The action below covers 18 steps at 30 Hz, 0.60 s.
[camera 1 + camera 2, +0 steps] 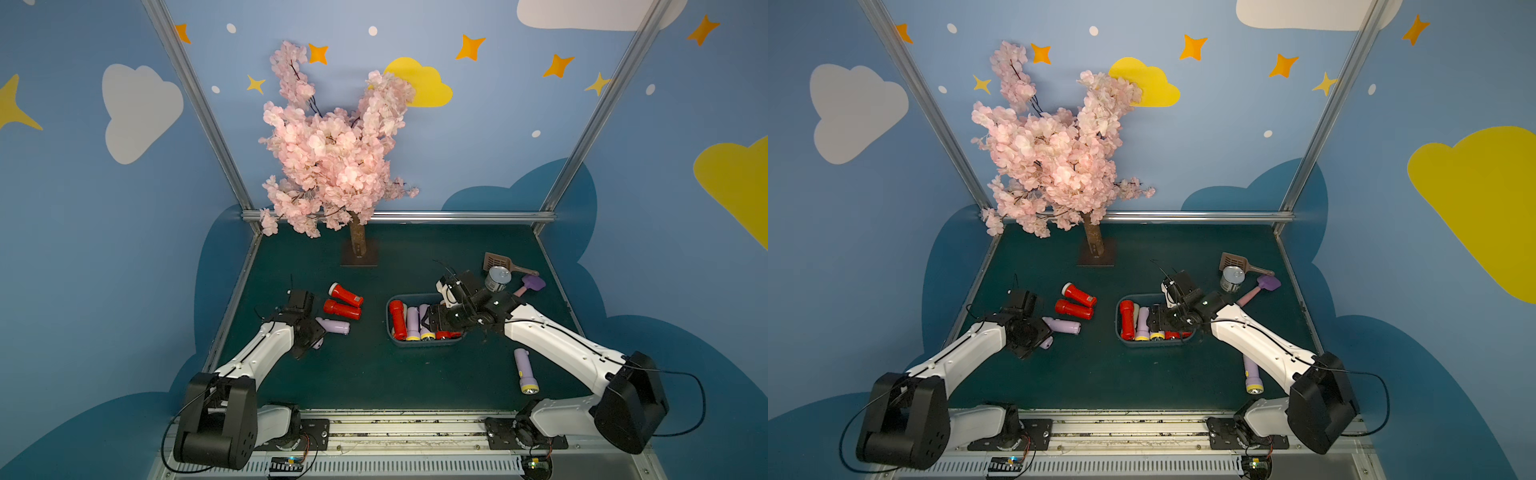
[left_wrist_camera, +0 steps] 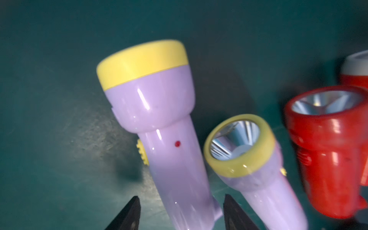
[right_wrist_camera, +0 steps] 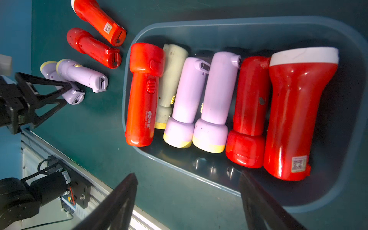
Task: Put the flashlights into the storage boxes
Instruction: Pick up the flashlight from the center of the board.
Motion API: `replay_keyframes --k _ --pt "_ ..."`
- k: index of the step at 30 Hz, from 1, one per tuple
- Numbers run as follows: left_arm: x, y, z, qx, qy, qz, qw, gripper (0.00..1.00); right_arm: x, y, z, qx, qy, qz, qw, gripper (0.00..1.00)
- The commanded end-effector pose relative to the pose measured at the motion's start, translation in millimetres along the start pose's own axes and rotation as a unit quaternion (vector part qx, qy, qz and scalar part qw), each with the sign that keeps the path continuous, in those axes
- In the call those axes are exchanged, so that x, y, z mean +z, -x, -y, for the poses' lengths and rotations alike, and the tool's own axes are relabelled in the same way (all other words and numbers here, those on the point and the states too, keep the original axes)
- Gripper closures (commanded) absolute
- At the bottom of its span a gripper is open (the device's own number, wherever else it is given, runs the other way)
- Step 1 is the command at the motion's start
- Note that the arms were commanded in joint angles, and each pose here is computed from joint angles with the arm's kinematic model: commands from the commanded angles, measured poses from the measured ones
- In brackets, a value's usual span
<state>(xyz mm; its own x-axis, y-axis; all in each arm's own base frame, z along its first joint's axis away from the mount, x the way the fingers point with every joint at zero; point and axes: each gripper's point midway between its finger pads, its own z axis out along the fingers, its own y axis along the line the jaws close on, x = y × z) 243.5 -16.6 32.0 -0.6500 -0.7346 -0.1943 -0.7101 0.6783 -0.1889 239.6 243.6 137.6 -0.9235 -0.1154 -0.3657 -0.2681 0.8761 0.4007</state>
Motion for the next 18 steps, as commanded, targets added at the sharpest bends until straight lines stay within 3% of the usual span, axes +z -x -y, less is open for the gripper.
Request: replay_keyframes --k 1,13,18 --pt "3 6 0 0.006 0.013 -0.001 1.0 0.34 5 0 1 0.0 0.004 -0.006 1.0 0.19" --pt "17 7 -5 -0.002 0.027 -0.007 1.0 0.44 11 3 5 0.008 0.003 -0.016 1.0 0.19" --pt "18 7 -9 -0.001 0.027 -0.01 1.0 0.6 11 2 4 0.01 0.006 -0.021 1.0 0.19"
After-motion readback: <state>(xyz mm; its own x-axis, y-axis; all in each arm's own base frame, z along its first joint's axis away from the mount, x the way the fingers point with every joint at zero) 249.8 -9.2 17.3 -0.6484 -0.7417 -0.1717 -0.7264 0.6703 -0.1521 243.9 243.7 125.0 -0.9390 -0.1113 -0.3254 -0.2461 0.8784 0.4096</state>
